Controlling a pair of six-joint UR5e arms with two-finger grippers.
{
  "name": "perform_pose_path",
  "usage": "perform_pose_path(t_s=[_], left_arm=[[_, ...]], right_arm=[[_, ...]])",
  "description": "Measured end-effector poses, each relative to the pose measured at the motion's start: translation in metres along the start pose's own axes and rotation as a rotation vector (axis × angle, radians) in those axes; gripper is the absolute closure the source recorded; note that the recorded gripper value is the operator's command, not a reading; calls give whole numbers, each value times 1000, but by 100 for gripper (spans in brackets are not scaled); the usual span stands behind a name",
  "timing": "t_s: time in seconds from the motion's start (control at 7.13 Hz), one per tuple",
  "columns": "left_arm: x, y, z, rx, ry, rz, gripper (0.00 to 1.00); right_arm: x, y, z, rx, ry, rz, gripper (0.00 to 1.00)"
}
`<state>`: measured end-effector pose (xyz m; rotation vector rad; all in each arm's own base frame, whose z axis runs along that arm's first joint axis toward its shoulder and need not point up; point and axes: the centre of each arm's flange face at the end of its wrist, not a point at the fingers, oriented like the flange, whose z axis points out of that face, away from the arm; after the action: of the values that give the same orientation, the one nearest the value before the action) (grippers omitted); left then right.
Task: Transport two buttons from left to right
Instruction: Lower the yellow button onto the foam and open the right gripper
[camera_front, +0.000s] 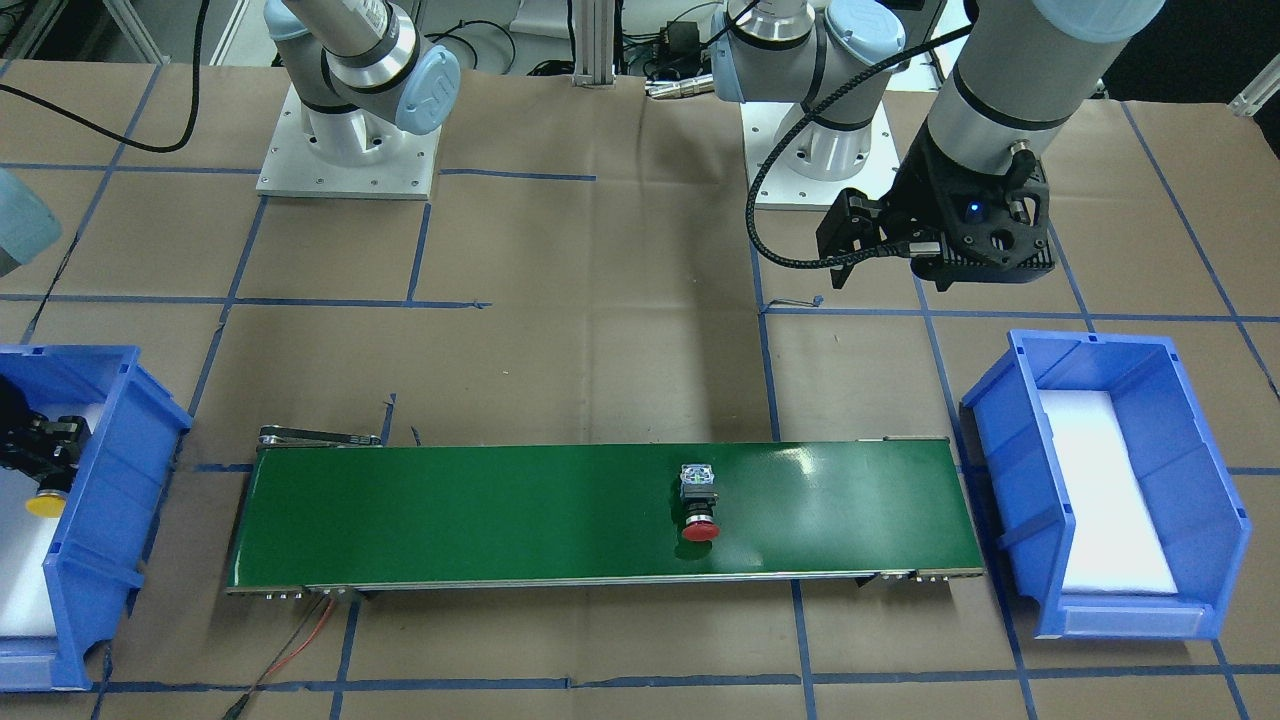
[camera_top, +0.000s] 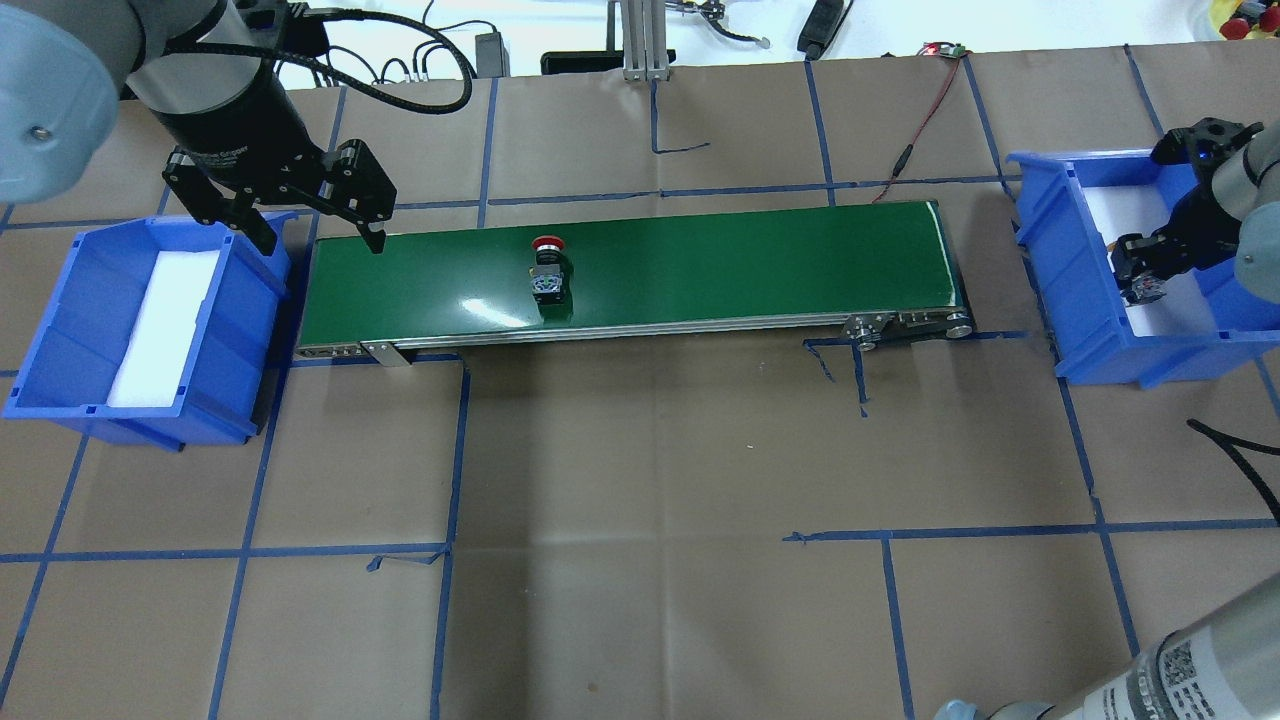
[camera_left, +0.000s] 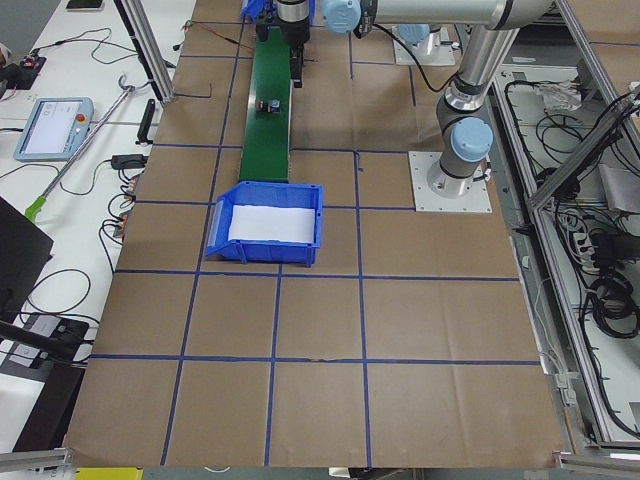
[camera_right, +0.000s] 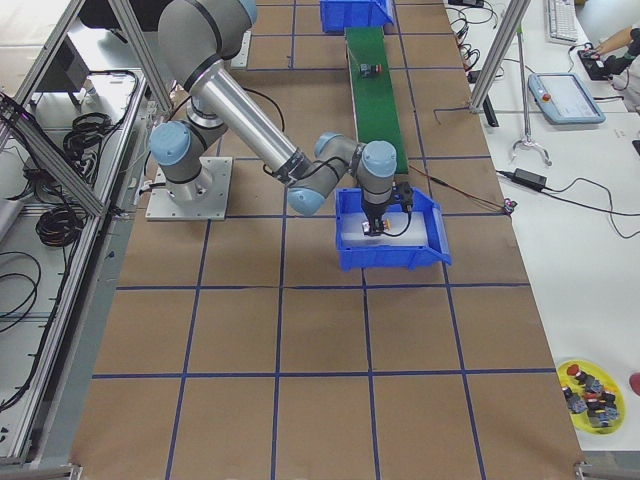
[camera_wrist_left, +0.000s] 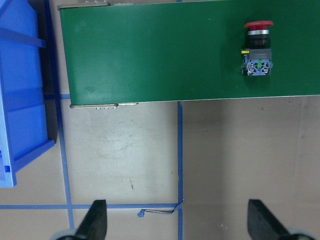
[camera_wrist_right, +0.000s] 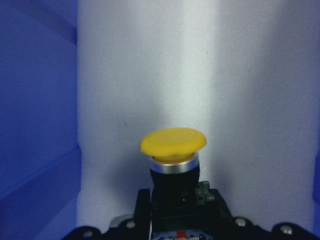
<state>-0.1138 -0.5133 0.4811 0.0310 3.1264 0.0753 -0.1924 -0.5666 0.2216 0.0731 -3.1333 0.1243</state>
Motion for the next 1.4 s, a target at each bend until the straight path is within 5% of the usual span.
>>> perform_pose_path(t_s=[0.56,0.7,0.84,1.4], left_arm=[[0,0,0,0,-1,0,0],[0,0,0,0,-1,0,0],[0,0,0,0,-1,0,0],[0,0,0,-1,-1,0,0]], right_arm=[[5,8,4,-20,5,18,95],[5,9,4,-25,9,19,55],[6,10,3,-31,21,18,1],[7,8,-4,-27,32,15,0]])
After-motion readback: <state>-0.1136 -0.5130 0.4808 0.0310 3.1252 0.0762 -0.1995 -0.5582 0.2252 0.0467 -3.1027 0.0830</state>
